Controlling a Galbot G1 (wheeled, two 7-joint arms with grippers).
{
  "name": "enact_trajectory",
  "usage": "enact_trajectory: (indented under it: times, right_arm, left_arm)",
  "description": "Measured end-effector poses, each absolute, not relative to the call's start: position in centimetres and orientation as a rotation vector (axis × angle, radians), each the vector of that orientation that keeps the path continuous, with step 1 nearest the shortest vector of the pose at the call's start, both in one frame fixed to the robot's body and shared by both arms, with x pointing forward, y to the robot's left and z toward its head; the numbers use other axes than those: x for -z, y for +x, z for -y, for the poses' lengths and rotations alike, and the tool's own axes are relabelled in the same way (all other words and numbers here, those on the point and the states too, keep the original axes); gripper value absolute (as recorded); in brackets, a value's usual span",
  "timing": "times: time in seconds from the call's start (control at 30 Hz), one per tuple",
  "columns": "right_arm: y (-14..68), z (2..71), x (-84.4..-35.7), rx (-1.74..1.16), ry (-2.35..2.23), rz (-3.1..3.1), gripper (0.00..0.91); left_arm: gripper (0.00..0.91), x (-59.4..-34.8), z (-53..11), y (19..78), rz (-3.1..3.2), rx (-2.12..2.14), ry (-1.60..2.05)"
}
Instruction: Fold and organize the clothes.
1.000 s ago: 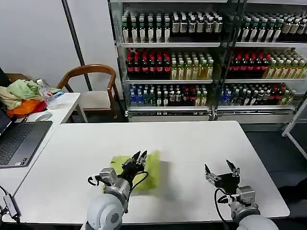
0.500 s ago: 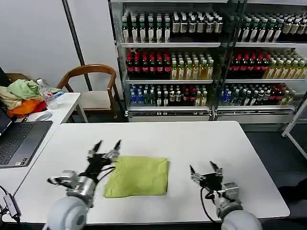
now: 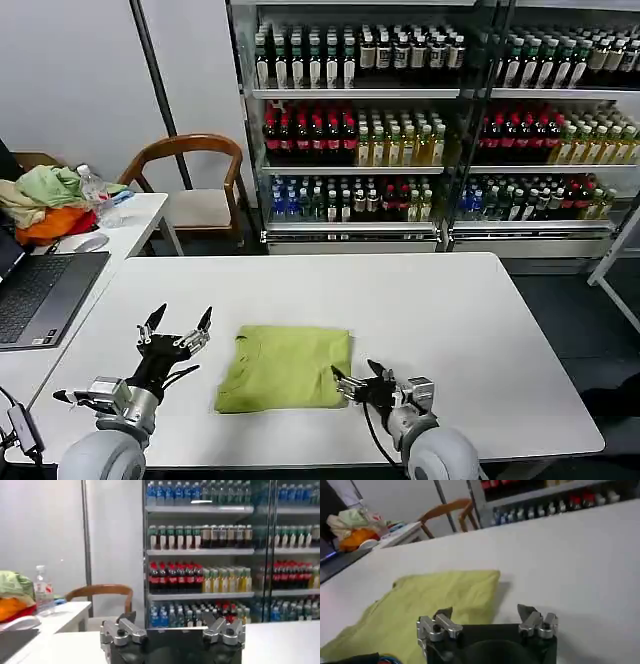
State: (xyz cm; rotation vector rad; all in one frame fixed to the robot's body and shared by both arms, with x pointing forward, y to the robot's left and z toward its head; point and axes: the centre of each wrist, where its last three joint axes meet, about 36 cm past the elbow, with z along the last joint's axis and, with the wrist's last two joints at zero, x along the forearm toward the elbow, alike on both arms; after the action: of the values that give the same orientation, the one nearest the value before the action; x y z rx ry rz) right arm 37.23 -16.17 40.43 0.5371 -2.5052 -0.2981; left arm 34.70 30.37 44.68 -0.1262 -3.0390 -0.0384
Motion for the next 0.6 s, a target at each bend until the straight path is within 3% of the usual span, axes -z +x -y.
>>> enact_trajectory:
  times: [0.2,0.23,0.27,0.6]
  right_arm:
    - [37.9,15.2,-39.6,0.350,0.566,2.458,0.907]
    - [38.0,15.1,-39.5,0.357,0.569,2.452,0.403]
    - [38.0,15.0,-39.5,0.363,0.572,2.447,0.000]
    - [38.0,14.8,-39.2,0.407,0.575,2.410,0.000]
  left_arm:
    - [0.907,-44.3,-30.3,34.5,3.025,0.064,-0.105]
    - [0.907,-44.2,-30.2,34.5,3.020,0.066,-0.101]
    - [0.907,-44.1,-30.2,34.4,3.016,0.064,-0.100]
    - [0.907,-43.5,-30.2,34.0,2.992,0.099,-0.067]
